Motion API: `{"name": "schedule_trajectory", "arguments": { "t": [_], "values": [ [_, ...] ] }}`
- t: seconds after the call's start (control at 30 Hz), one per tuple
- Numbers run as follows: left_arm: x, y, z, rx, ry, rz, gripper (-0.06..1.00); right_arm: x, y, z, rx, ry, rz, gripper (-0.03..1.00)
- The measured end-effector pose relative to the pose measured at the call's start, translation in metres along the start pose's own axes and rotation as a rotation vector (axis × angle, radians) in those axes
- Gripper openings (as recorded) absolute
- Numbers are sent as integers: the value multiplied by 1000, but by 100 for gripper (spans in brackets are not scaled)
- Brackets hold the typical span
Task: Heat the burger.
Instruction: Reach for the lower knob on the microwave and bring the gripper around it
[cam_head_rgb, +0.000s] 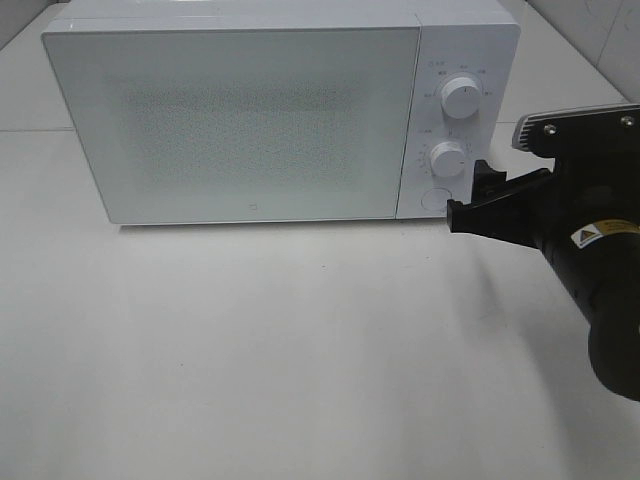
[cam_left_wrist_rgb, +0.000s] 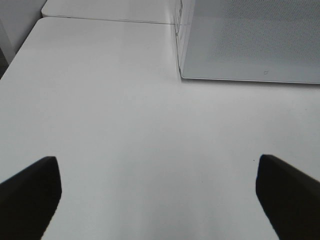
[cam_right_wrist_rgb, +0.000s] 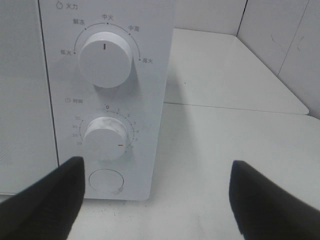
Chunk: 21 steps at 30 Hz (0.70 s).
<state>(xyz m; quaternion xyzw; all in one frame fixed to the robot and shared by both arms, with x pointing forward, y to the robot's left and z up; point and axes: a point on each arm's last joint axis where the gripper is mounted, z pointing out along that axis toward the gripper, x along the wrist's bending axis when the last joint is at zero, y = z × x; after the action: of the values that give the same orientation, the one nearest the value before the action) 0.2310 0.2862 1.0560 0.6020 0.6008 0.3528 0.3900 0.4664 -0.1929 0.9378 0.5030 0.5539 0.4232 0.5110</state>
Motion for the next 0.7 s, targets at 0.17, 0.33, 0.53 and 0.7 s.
{"name": "schedule_trajectory", "arguments": {
  "t": [0.17, 0.33, 0.53, 0.7],
  "values": [
    [0, 0, 0, 0, 0, 0, 98, 10, -3, 10, 8, 4, -4, 77],
    [0, 0, 0, 0, 0, 0, 98, 16, -4, 17, 8, 5, -2, 77],
    [0, 0, 0, 0, 0, 0, 98, 26, -9, 28, 16, 5, -6, 77],
    [0, 0, 0, 0, 0, 0, 98, 31, -12, 41, 20, 9, 24, 77]
  ]
}}
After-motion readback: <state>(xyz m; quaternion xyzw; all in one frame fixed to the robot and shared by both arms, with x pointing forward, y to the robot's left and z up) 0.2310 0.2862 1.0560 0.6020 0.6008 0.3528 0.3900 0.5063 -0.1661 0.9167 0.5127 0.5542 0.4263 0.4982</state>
